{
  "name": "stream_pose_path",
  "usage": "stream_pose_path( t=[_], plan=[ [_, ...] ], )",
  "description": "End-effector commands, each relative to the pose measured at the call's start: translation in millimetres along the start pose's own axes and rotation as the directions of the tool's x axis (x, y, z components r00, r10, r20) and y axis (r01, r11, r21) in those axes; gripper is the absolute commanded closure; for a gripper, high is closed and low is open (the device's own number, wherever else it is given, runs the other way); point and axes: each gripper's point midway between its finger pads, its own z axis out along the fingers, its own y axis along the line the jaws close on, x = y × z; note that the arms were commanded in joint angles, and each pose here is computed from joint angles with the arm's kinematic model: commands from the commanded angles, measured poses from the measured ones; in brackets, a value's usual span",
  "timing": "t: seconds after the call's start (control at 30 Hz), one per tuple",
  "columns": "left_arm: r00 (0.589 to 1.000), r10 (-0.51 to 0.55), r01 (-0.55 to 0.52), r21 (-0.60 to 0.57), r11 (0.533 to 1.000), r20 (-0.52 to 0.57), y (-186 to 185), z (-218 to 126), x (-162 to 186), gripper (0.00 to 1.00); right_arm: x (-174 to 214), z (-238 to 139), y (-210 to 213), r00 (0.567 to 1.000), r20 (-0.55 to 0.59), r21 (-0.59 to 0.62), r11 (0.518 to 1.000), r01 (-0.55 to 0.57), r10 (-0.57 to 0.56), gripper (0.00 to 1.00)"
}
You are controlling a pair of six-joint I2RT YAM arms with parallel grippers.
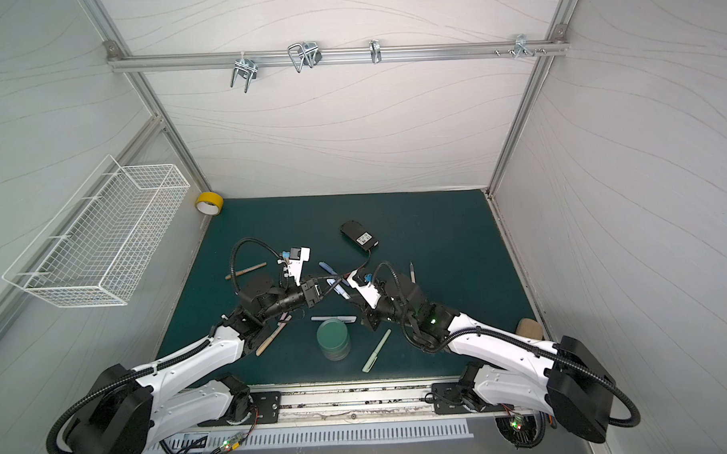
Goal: Open the pen caps
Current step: 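Pull the right gripper with the pen body away from the left gripper's blue cap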
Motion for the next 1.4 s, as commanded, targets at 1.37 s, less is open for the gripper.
stream_pose_path(
  t=[1.37],
  plan=[
    [0.965, -0.022, 0.062, -0.149, 0.987, 0.262, 20.2, -30.5, -66.6, 1.00, 34.0, 1.5, 7.8, 0.930, -0.195, 0.106, 0.936, 0.337, -0.313, 1.00]
  ],
)
